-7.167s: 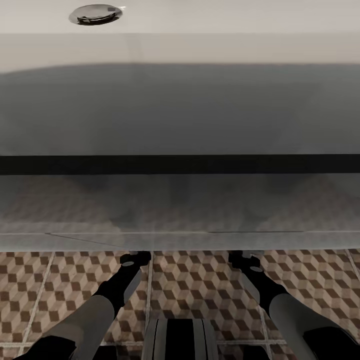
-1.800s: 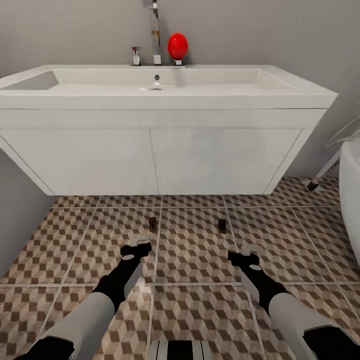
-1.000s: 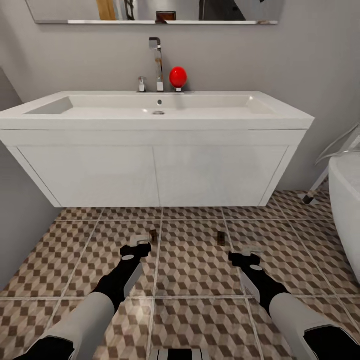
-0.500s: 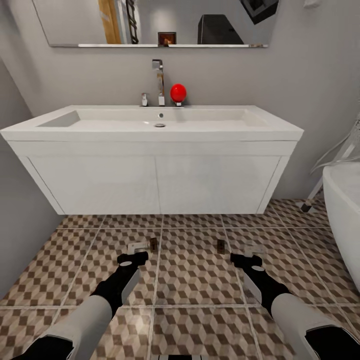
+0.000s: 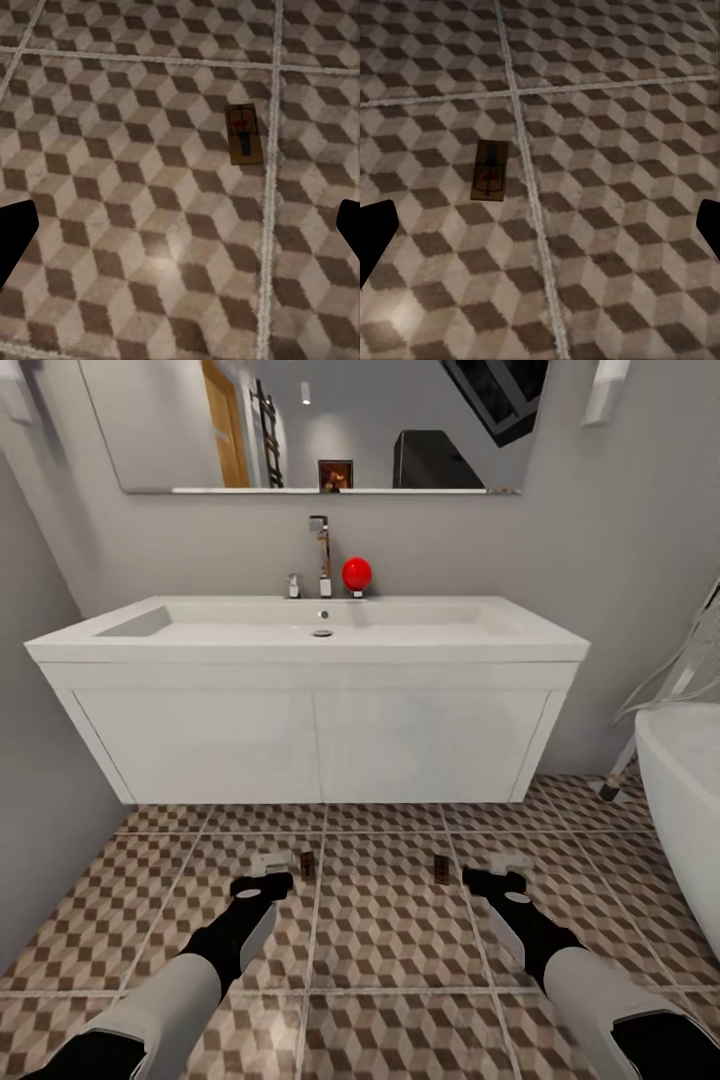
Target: Take the four mousetraps from the cabinet in the bathroom and place them on the bathroom floor. Make sure all four end up on the same floor surface, and ensure that at least two of them are either under or directly next to the same bathroom sink.
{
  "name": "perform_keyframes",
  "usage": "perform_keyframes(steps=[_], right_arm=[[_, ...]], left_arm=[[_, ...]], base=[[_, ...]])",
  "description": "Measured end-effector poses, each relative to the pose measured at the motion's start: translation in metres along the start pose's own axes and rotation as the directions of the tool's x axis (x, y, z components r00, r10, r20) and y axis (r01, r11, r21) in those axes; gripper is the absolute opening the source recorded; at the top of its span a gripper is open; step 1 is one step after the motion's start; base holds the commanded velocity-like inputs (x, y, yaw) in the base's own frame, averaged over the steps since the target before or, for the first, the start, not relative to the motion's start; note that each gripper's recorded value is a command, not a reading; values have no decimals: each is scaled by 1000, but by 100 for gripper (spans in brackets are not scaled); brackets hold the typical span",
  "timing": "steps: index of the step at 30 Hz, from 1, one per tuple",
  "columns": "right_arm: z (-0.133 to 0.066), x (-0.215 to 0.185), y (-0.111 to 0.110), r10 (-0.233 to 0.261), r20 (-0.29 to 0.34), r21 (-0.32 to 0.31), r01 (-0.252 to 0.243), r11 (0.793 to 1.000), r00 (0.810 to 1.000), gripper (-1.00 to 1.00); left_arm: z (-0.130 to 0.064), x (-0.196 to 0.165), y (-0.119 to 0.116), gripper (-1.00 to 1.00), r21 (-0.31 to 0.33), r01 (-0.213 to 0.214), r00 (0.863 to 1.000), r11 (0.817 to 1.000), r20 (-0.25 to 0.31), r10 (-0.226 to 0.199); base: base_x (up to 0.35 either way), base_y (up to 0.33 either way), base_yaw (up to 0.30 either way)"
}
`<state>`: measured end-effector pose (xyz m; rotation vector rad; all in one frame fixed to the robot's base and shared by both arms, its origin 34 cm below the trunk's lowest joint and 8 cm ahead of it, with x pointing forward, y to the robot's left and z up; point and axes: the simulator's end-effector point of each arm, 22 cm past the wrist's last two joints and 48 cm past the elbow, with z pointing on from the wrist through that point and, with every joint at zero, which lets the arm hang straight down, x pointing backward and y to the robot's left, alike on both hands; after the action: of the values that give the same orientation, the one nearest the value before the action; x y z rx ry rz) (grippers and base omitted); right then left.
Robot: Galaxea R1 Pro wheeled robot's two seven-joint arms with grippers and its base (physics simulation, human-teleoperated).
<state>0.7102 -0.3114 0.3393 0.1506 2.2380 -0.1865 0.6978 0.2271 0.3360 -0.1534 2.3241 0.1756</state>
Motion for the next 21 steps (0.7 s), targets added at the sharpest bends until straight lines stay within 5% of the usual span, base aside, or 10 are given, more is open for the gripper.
perform_keyframes(steps=[21], right_arm=[[-26,-50,-4,18,82,-4,-18,1000,996,100]], left_arm=[[-25,-17,8,100,-9,0,1000,1000,21,0]], base=[[0,0,0]])
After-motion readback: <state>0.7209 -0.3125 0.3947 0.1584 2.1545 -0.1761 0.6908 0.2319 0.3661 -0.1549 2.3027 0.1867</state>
